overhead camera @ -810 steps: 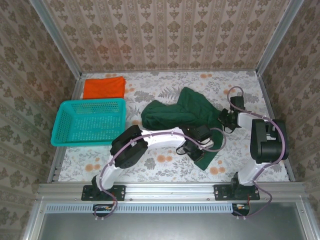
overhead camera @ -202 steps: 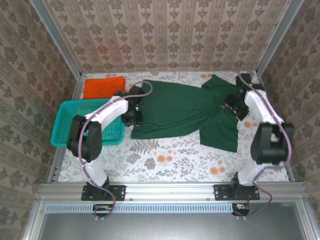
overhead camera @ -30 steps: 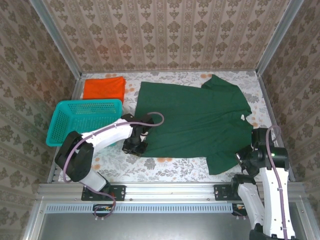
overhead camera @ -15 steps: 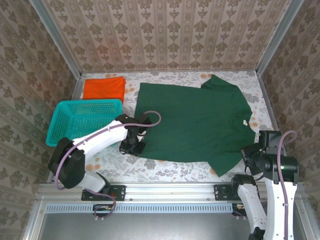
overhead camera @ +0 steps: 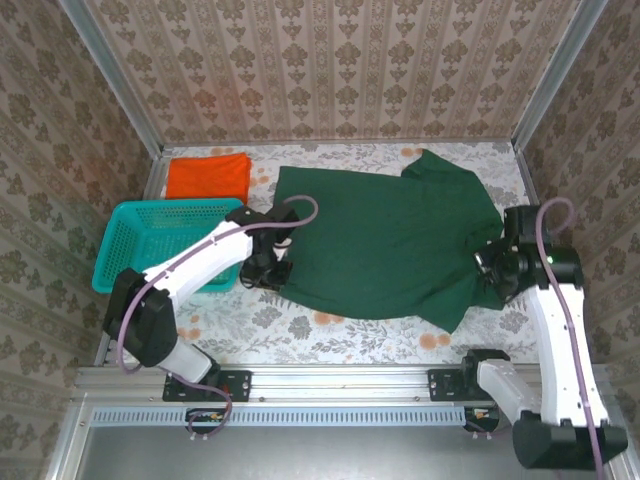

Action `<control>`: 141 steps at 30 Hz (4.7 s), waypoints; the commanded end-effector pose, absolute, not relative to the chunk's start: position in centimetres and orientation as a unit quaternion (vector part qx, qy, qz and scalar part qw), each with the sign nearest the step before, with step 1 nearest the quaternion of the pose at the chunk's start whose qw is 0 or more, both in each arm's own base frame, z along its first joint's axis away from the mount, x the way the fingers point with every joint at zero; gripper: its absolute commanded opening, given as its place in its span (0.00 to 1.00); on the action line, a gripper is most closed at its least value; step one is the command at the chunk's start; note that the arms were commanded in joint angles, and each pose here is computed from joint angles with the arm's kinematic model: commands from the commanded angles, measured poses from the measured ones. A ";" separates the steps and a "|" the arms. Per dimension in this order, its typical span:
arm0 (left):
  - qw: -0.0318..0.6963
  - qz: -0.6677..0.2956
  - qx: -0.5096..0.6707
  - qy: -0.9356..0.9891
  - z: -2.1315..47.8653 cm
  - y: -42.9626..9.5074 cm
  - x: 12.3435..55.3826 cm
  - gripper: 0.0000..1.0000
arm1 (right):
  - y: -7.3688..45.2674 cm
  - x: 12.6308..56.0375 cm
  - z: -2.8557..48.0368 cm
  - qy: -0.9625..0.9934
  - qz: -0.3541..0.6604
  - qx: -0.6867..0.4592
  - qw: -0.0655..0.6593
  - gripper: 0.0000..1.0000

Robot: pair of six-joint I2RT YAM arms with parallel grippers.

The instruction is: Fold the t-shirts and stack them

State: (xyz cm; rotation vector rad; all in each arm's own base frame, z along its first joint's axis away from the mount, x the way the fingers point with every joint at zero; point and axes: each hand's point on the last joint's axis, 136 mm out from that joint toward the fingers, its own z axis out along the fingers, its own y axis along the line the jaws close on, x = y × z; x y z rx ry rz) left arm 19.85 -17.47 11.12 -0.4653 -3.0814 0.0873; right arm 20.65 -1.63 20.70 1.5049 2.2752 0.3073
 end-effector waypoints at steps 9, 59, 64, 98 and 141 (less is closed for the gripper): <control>0.031 0.045 -0.133 -0.990 13.2 -19.1 27.4 0.00 | -4.2 33.7 20.6 0.840 0.041 0.481 0.246 0.00; 0.028 0.101 -0.033 -0.994 4.0 -21.3 31.4 0.40 | -5.6 27.1 3.9 0.888 0.069 0.454 0.023 0.25; 0.030 0.039 -0.001 -0.999 1.7 -17.3 30.4 0.41 | -7.6 25.2 1.4 0.871 0.036 0.491 0.001 0.35; -0.030 0.056 0.028 -0.998 9.5 -17.2 36.1 0.61 | -7.3 27.4 6.1 0.843 0.147 0.511 0.080 0.58; 0.031 0.026 0.103 -0.994 2.9 -17.3 38.5 0.29 | -7.9 28.3 3.2 0.858 0.117 0.498 0.052 0.54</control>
